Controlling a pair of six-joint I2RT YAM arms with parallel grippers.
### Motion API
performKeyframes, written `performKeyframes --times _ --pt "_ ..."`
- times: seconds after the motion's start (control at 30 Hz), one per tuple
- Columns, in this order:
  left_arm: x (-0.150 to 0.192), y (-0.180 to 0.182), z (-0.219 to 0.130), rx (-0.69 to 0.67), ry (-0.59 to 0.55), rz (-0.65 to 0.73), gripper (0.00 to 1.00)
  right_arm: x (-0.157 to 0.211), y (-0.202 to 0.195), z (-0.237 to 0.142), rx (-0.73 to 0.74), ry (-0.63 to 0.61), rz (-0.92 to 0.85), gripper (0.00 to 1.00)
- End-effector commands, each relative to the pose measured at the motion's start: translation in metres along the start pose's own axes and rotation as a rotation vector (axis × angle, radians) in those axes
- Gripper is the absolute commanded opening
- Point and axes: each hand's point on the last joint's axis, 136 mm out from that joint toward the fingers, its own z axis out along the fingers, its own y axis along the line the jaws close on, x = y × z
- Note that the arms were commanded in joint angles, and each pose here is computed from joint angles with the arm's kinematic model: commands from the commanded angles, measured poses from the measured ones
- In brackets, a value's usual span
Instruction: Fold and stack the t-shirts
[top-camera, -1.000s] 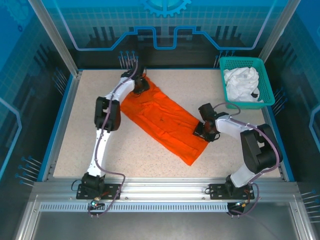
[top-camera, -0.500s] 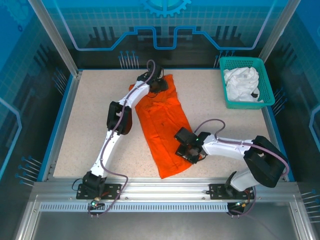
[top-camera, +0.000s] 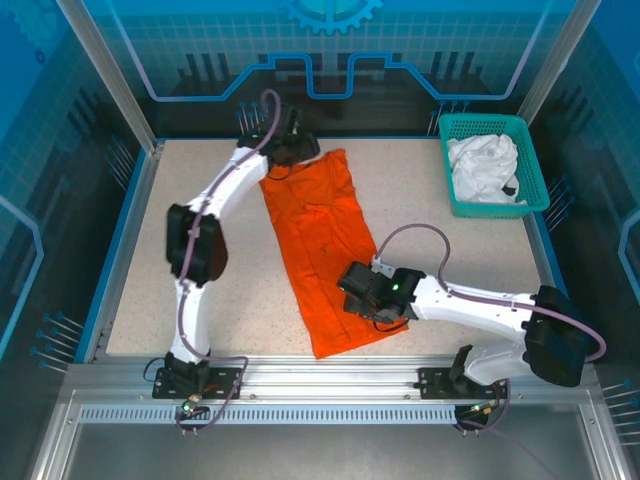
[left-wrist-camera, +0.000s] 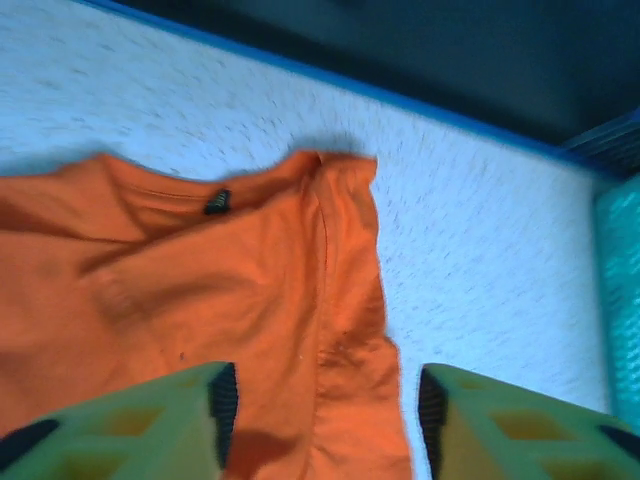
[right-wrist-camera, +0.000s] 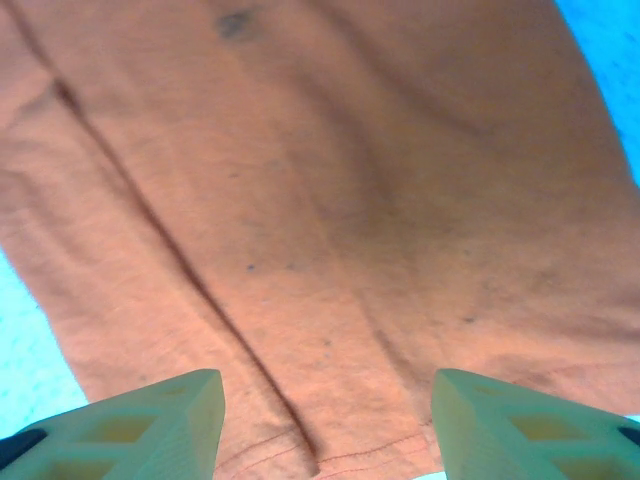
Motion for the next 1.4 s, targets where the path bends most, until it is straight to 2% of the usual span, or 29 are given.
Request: performKeyframes --times 0.0,0.03,0.13,0.27,0.37,0.43,0.63,0.8,1.03,1.2,1.37 --pt "0.015 0.062 -0.004 -0.142 0.004 -0.063 0.35 0.003 0.02 0.006 -0.103 -0.012 -0.215 0.57" --pt "0.024 0.076 -0.002 -0.159 0.02 -0.085 0.31 0.008 0.026 0.008 -0.125 0.018 -0.248 0.57" --pt "0.052 0.105 0.011 -0.201 0.088 -0.121 0.29 0.027 0.045 0.016 -0.155 0.126 -0.375 0.54" --pt "0.078 0.12 0.042 -0.238 0.187 -0.105 0.25 0.049 0.064 0.029 -0.162 0.229 -0.435 0.5" --pt "0.088 0.135 0.068 -0.279 0.201 -0.075 0.23 0.058 0.072 0.036 -0.153 0.247 -0.455 0.49" --pt "0.097 0.142 0.086 -0.303 0.249 -0.061 0.22 0.062 0.075 0.043 -0.135 0.264 -0.449 0.49" --pt "0.116 0.124 0.129 -0.274 0.358 0.0 0.22 0.077 0.074 0.069 -0.08 0.34 -0.346 0.48" --pt "0.109 0.096 0.152 -0.239 0.363 0.084 0.26 0.086 0.094 0.088 -0.107 0.388 -0.232 0.48" --pt "0.075 0.081 0.166 -0.164 0.269 0.081 0.3 0.094 0.137 0.12 -0.124 0.441 -0.107 0.48" --pt "0.056 0.081 0.164 -0.13 0.233 0.061 0.3 0.078 0.135 0.123 -0.071 0.385 -0.109 0.5" --pt "0.037 0.08 0.158 -0.128 0.185 0.046 0.32 0.074 0.118 0.113 -0.035 0.352 -0.107 0.51"
